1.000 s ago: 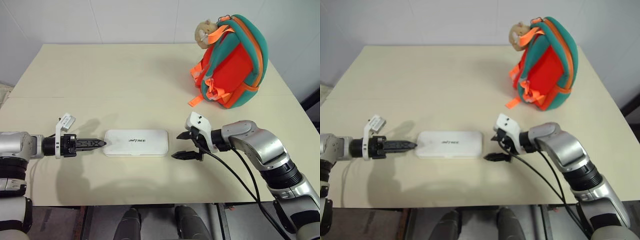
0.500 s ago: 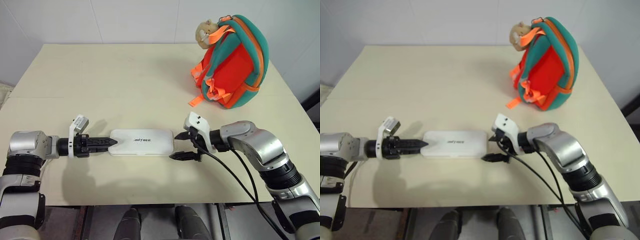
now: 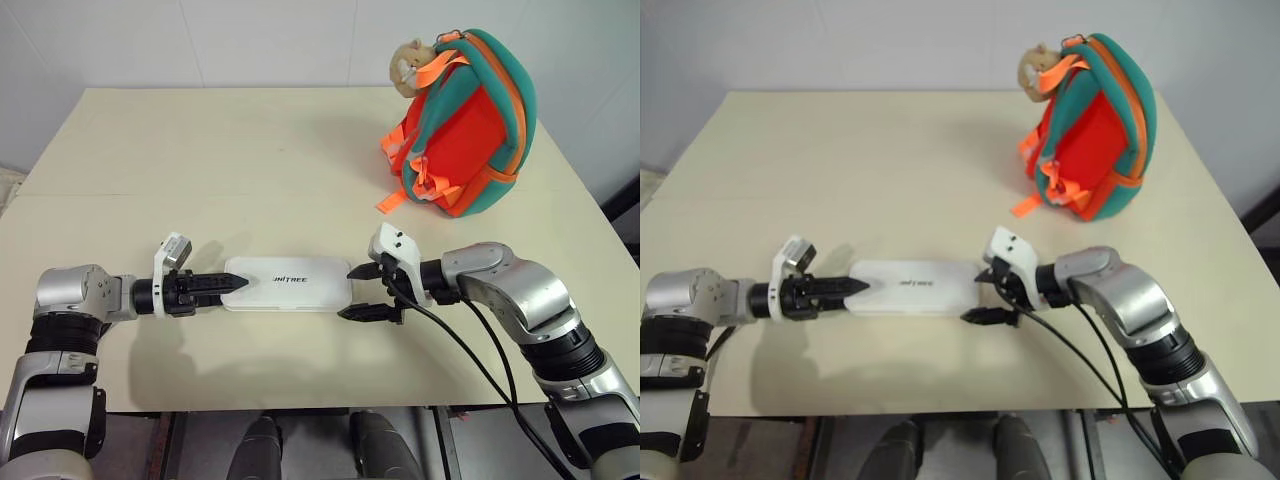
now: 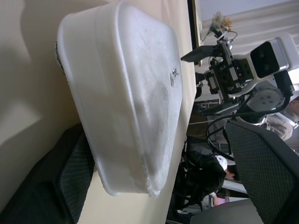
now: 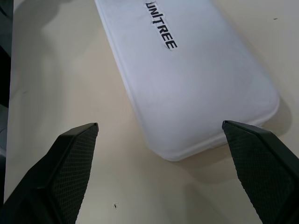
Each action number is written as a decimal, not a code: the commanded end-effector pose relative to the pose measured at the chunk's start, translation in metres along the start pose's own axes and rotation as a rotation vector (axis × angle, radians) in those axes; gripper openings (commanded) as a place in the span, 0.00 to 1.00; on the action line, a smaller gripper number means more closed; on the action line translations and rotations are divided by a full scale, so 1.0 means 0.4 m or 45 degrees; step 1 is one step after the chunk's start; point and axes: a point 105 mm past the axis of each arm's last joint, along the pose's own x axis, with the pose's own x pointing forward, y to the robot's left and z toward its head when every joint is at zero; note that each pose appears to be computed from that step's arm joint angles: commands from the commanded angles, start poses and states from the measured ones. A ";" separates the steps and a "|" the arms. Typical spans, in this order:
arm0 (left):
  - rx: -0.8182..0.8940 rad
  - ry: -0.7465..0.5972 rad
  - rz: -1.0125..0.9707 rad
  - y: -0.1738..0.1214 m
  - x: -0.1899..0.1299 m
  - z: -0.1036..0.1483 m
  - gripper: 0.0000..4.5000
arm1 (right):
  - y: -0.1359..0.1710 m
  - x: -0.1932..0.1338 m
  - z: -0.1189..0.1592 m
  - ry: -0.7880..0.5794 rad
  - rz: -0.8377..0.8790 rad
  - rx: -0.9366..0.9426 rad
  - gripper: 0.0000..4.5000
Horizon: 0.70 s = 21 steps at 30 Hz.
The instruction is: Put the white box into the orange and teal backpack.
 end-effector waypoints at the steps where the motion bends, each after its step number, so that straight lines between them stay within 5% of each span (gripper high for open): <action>1: -0.020 -0.020 0.049 0.014 -0.018 -0.002 0.99 | 0.002 -0.025 0.025 -0.042 -0.008 -0.045 1.00; 21: 0.008 0.018 -0.051 -0.017 0.046 0.011 0.99 | -0.008 0.010 -0.052 0.024 -0.006 0.037 1.00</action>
